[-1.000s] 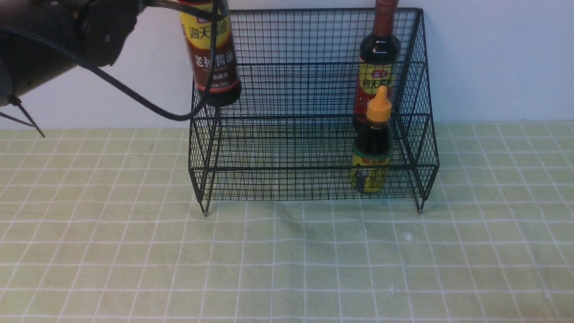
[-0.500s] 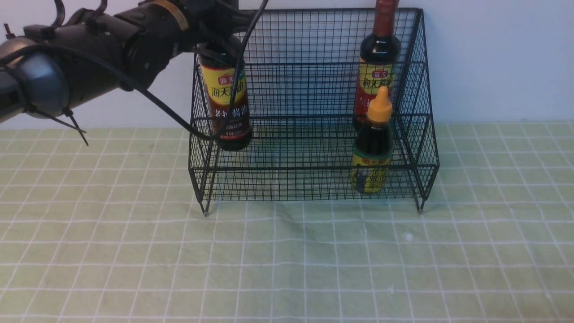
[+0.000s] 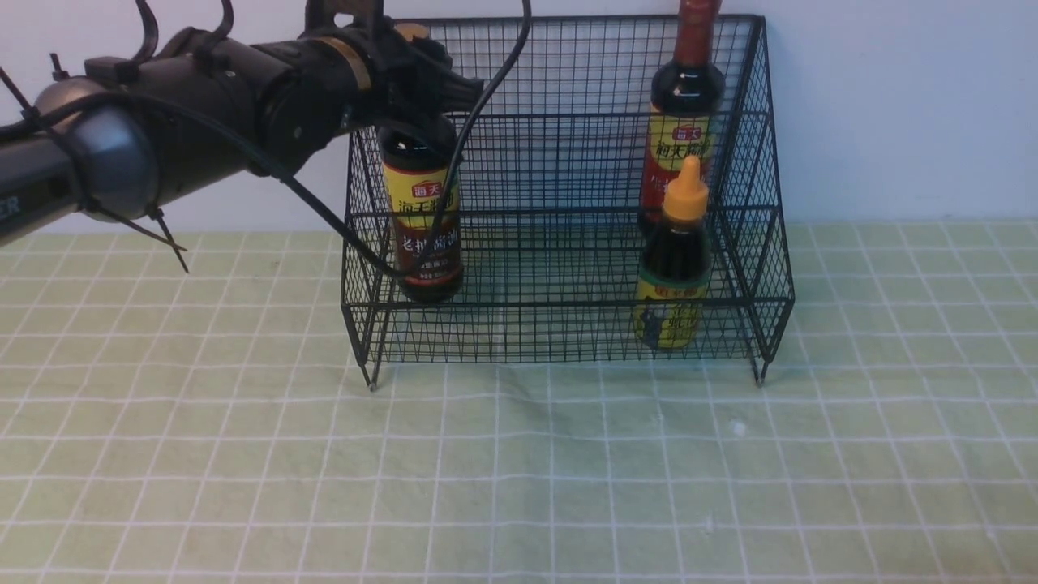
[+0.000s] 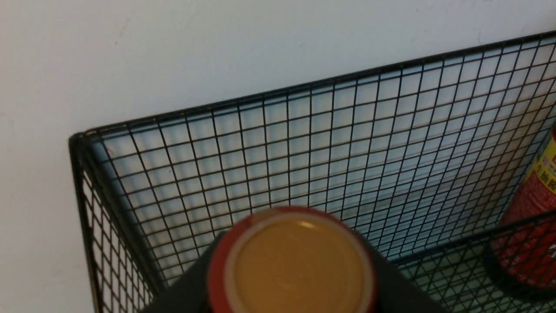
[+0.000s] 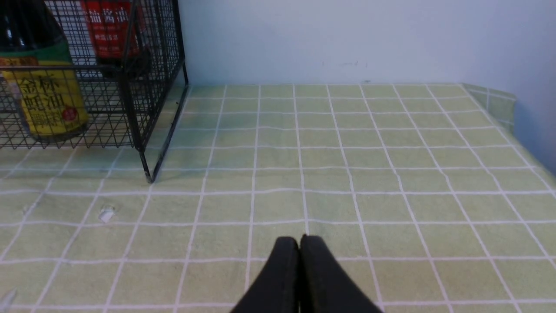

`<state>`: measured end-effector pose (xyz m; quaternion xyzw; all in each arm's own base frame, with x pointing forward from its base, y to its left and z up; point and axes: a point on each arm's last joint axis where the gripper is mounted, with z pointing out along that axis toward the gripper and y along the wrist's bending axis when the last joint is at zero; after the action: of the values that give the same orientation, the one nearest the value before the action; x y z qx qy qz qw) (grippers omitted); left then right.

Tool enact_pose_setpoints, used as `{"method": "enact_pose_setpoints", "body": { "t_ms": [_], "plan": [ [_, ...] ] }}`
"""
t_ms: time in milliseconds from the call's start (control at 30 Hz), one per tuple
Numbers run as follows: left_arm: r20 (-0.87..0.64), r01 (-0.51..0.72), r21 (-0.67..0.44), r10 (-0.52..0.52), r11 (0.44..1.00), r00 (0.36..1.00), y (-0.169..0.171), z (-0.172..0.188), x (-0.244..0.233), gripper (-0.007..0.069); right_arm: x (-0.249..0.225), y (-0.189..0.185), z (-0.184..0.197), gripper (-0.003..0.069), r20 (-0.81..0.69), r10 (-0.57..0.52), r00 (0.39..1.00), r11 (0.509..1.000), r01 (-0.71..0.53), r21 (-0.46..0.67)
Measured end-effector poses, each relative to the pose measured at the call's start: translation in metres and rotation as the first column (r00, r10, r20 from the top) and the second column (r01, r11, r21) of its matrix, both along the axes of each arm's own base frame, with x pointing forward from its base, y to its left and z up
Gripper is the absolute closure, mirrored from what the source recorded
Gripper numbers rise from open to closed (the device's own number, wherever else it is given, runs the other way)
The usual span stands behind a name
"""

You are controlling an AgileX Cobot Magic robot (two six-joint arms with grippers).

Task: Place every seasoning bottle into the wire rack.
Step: Use the left arm to put the condiment bottle back on the shelf

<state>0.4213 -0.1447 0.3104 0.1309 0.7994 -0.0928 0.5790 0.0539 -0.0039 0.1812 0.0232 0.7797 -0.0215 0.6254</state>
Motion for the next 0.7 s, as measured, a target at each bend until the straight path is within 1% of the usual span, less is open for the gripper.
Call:
{"method": "enact_pose_setpoints", "body": {
  "t_ms": [100,133,267,567,700],
  "plan": [
    [0.016,0.003,-0.004,-0.003,1.000,1.000,0.000,0.006,-0.002,0.0283,0.000,0.000,0.000,0.0673,0.000,0.000,1.000,1.000,0.000,0.000],
    [0.021,0.008,-0.005,-0.008,1.000,1.000,-0.002,0.010,-0.004,0.0242,0.000,0.000,0.000,0.0673,0.000,0.000,1.000,1.000,0.000,0.000],
    [0.012,0.013,0.001,-0.013,1.000,1.000,-0.005,0.018,-0.012,0.0200,0.000,0.000,0.000,0.0673,0.000,0.000,1.000,1.000,0.000,0.000],
    [-0.091,-0.032,0.051,0.037,0.998,0.995,0.007,0.043,-0.038,0.0198,0.000,0.000,0.000,0.0673,0.000,0.000,1.000,1.000,0.000,0.001],
    [-0.132,-0.057,0.077,0.067,0.995,0.989,0.016,0.058,-0.055,0.0231,0.000,0.000,0.000,0.0673,0.000,0.000,1.000,1.000,0.000,0.001]
  ]
}}
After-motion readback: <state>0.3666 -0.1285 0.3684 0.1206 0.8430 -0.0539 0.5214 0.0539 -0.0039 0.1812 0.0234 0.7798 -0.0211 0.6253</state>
